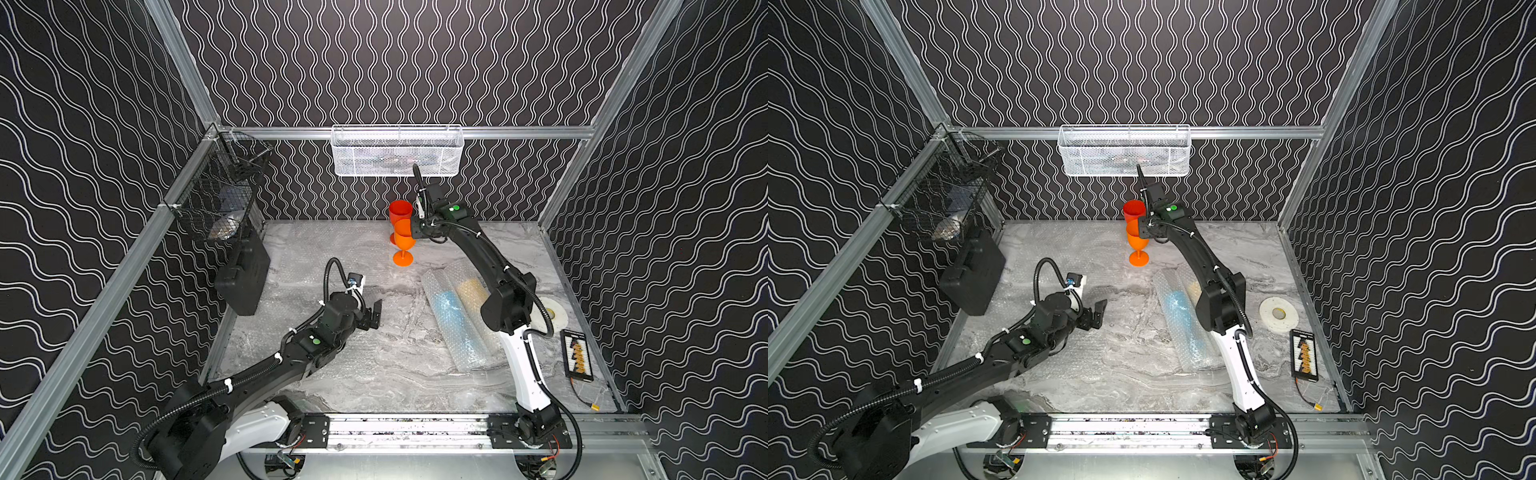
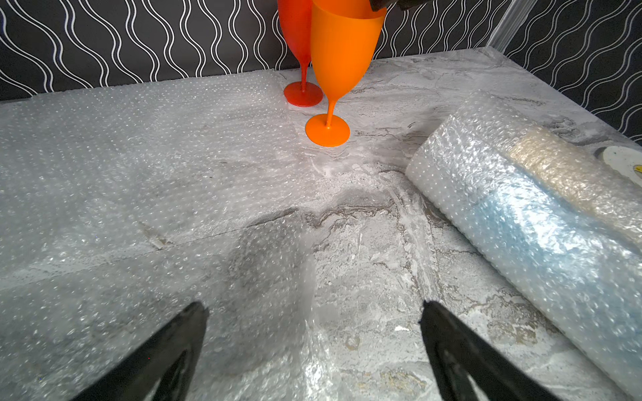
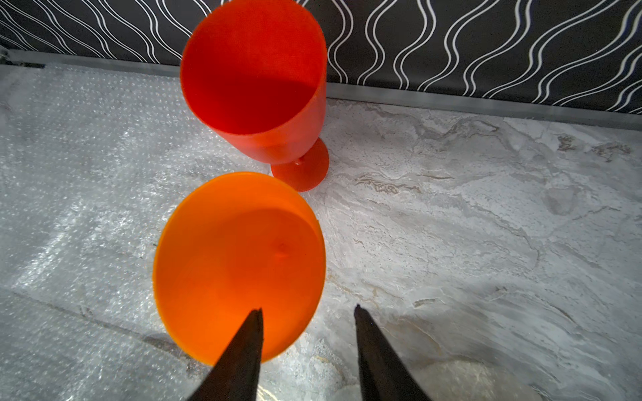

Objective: Unpack wine glasses from bubble wrap
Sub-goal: Place the wine glass at the center of the board, then move the bubble wrap to the center of the board.

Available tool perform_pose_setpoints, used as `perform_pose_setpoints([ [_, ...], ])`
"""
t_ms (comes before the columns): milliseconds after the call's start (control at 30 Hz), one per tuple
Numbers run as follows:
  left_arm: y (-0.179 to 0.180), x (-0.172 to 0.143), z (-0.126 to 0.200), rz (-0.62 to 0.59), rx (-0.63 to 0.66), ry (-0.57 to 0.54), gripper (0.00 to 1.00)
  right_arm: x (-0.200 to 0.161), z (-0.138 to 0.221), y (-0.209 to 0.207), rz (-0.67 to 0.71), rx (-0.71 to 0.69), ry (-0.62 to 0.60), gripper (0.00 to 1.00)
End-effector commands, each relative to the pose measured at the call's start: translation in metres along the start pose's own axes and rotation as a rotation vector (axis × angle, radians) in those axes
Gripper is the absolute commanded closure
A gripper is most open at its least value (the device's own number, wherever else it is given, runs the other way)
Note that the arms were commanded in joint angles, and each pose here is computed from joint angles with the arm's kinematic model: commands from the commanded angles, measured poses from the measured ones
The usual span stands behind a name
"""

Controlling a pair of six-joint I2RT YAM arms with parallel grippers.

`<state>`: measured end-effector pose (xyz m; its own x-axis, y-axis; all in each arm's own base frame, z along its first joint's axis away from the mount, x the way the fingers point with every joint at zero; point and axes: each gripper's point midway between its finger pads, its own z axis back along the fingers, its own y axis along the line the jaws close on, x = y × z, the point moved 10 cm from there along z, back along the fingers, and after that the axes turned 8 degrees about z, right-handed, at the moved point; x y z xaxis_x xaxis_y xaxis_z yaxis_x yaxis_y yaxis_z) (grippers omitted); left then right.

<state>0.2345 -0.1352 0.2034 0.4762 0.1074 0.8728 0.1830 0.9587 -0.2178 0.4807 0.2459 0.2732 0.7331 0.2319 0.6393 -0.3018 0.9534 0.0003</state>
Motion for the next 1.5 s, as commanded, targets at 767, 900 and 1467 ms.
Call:
perform_pose_setpoints([
  [767, -0.005, -0.001, -0.011, 0.017, -0.028, 0.02, 0.01, -0.121, 0.075, -0.04, -0.169, 0.031, 0.106, 0.53],
  [900, -0.008, -0.002, -0.015, 0.023, -0.052, 0.038, 0.01, -0.157, 0.081, -0.066, -0.219, -0.036, 0.166, 0.53],
  [1467, -0.013, -0.009, -0.028, 0.026, -0.084, 0.09, 0.01, -0.216, 0.065, -0.061, -0.267, 0.167, 0.347, 0.35],
])
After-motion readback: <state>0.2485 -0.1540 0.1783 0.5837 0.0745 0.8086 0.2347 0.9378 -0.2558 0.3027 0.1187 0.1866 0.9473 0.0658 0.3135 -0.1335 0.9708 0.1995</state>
